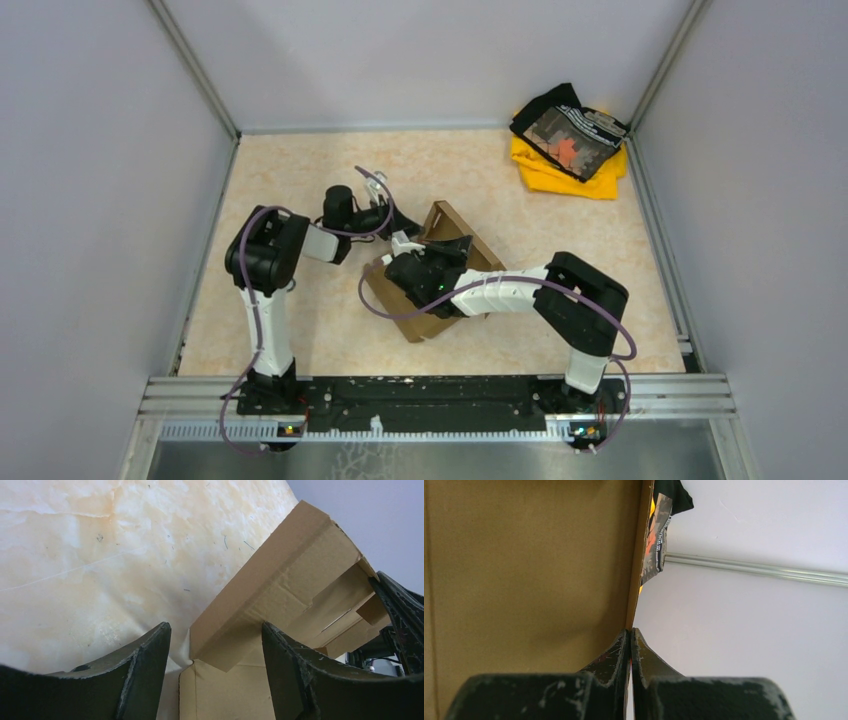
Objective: Fold the paper box
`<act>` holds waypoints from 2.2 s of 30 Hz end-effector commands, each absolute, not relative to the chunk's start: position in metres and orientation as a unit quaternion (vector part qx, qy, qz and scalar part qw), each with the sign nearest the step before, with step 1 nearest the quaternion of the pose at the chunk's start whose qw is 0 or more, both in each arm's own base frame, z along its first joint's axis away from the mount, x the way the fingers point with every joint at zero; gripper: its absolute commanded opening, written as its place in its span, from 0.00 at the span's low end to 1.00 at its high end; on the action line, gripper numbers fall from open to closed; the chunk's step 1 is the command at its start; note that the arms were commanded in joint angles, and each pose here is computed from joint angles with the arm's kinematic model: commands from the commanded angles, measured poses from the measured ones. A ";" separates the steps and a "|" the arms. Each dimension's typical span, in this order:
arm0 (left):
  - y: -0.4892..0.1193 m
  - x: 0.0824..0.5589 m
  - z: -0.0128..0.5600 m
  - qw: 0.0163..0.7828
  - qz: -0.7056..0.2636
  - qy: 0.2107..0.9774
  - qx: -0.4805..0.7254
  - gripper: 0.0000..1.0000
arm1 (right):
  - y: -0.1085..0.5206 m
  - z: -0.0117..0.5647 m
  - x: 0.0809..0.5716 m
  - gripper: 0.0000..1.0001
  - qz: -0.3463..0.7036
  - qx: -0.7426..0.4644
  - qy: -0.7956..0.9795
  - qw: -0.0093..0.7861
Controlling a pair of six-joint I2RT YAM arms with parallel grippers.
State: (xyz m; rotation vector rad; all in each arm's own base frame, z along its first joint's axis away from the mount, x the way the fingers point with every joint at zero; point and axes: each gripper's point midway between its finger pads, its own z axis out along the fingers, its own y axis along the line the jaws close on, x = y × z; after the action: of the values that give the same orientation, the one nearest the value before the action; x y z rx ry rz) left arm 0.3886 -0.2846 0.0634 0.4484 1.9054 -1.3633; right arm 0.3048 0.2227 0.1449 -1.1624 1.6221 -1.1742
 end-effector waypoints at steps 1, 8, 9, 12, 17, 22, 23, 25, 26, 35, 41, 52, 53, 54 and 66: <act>-0.285 0.384 0.082 0.402 -0.530 0.718 0.206 0.74 | 0.238 0.150 0.305 0.00 -0.455 -0.453 0.641 0.420; -0.286 0.371 0.084 0.398 -0.553 0.697 0.225 0.76 | 0.238 0.150 0.306 0.00 -0.456 -0.451 0.641 0.421; -0.286 0.370 0.085 0.399 -0.556 0.693 0.227 0.76 | 0.238 0.150 0.305 0.00 -0.457 -0.451 0.641 0.420; -0.284 0.366 0.088 0.401 -0.566 0.681 0.234 0.77 | 0.237 0.152 0.305 0.00 -0.460 -0.450 0.640 0.421; -0.279 0.367 0.091 0.404 -0.579 0.668 0.235 0.77 | 0.236 0.154 0.306 0.00 -0.467 -0.448 0.634 0.422; -0.277 0.366 0.088 0.404 -0.584 0.665 0.231 0.77 | 0.237 0.153 0.306 0.00 -0.473 -0.447 0.631 0.422; -0.277 0.366 0.087 0.404 -0.585 0.665 0.230 0.77 | 0.237 0.154 0.306 0.00 -0.476 -0.446 0.629 0.423; -0.276 0.366 0.087 0.404 -0.585 0.665 0.227 0.76 | 0.238 0.155 0.306 0.00 -0.482 -0.445 0.624 0.424; -0.275 0.367 0.086 0.406 -0.584 0.666 0.225 0.76 | 0.238 0.156 0.306 0.00 -0.486 -0.445 0.621 0.424; -0.267 0.369 0.087 0.408 -0.584 0.668 0.214 0.76 | 0.245 0.165 0.303 0.00 -0.489 -0.436 0.614 0.439; -0.262 0.375 0.086 0.409 -0.585 0.668 0.211 0.76 | 0.246 0.170 0.301 0.00 -0.491 -0.438 0.607 0.446; -0.245 0.374 0.115 0.405 -0.650 0.609 0.204 0.81 | 0.239 0.168 0.298 0.00 -0.488 -0.442 0.604 0.449; -0.244 0.375 0.116 0.408 -0.650 0.608 0.205 0.82 | 0.239 0.168 0.298 0.00 -0.488 -0.442 0.604 0.449; -0.244 0.376 0.117 0.409 -0.649 0.607 0.206 0.82 | 0.239 0.169 0.298 0.00 -0.488 -0.442 0.604 0.450; -0.245 0.412 0.086 0.398 -0.604 0.668 0.177 0.60 | 0.238 0.177 0.297 0.00 -0.485 -0.435 0.602 0.461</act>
State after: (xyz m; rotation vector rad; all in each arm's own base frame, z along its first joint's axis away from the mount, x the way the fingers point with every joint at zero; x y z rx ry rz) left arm 0.3975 -0.2459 0.0937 0.4025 1.6881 -1.6273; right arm 0.3007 0.2359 0.1551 -1.1576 1.4835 -1.2458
